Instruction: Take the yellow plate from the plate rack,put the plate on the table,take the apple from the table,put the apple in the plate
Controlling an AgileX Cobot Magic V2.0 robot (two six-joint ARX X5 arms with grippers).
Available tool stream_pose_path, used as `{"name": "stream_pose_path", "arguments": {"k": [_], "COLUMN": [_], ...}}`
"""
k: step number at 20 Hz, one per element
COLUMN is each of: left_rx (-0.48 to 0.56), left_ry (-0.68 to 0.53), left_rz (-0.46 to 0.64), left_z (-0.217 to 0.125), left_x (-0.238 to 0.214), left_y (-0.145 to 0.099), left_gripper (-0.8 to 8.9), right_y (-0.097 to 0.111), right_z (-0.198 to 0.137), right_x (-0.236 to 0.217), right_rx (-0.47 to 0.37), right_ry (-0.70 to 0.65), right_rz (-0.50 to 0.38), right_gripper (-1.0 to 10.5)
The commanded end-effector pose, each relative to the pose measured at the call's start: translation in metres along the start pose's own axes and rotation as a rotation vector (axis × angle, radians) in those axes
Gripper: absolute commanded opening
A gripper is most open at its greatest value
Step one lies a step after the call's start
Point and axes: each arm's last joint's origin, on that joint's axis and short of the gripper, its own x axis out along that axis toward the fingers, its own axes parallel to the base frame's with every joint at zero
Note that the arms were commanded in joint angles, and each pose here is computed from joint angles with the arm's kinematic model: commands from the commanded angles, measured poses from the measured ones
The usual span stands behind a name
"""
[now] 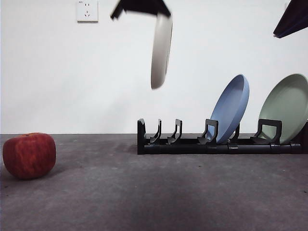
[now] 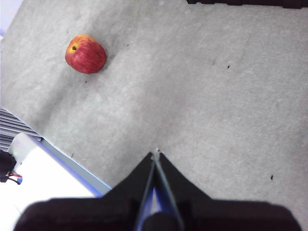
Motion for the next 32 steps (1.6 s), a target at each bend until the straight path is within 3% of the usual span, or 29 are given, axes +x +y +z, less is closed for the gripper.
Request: {"name": "stream_pose_path", "arguments": {"k": [1, 6, 10, 18, 23, 28, 32], "left_rx": [0.068, 0.185, 0.249, 0.257, 0.392, 0.492, 0.615], "left_ry": [0.020, 0.155, 0.176, 0.327, 0.492, 0.660, 0.789], "left_rz": [-0.028, -0.057, -0.097, -0.134, 0.050, 0.132, 0.266], "left_z": [-0.002, -0.021, -0.040, -0.141, -0.167, -0.190, -0.215], "left_x": [-0.022, -0.061, -0.082, -0.052, -0.013, 0.032, 0.066], "left_y": [-0.027, -0.085, -0.121, -0.127, -0.136, -0.147, -0.156], "left_gripper": [-0.08, -0.09, -0.08, -0.08, -0.08, -0.08, -0.08], "right_y": [0.001, 0.001, 0.001, 0.001, 0.001, 0.001, 0.001], "right_z": [0.001, 0.001, 0.001, 0.001, 0.004, 0.004, 0.004], "right_x": [0.000, 0.000, 0.000, 0.000, 0.000, 0.000, 0.000], "right_rx": [-0.012, -0.013, -0.013, -0.019, -0.032, -0.034, -0.035], "right_ry": [-0.003, -0.008, -0.008, -0.010, -0.032, -0.034, -0.034], "right_rz": [0.001, 0.002, 0.002, 0.003, 0.004, 0.004, 0.004], "right_gripper": [0.0, 0.0, 0.0, 0.0, 0.0, 0.0, 0.0]}}
